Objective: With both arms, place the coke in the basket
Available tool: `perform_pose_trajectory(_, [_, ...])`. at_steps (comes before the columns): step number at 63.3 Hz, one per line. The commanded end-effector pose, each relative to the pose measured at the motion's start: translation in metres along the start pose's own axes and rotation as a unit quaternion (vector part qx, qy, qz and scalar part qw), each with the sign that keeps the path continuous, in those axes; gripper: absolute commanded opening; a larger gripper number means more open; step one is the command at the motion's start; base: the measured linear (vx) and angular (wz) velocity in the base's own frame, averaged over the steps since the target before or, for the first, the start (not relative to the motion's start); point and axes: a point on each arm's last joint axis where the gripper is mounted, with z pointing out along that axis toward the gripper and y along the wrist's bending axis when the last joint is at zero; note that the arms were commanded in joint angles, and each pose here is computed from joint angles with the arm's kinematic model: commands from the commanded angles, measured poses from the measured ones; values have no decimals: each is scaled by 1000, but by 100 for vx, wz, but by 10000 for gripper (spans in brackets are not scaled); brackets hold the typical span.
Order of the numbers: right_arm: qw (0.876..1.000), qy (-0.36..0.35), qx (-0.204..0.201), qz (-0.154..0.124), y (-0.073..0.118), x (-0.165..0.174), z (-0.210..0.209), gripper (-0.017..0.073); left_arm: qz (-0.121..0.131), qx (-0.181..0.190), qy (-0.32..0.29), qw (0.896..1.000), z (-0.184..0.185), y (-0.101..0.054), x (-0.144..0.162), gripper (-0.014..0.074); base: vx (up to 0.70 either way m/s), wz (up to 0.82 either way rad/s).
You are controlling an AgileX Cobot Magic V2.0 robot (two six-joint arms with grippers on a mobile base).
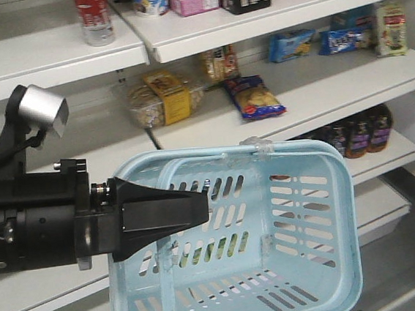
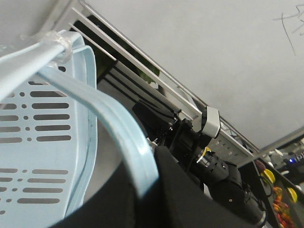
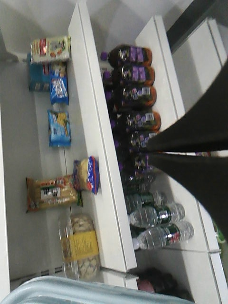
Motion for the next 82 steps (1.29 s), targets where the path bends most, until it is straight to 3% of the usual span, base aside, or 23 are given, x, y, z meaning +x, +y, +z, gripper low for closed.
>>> perform_pose_trajectory(1, [999,-40,1,-7,0,-4,-1,-5,-4,39,-30,999,-6,-17,-8,-6,11,66])
perform_pose_trajectory(82, [999,-40,1,-7,0,-4,-1,-5,-4,38,-31,999,-6,-17,-8,-6,11,46])
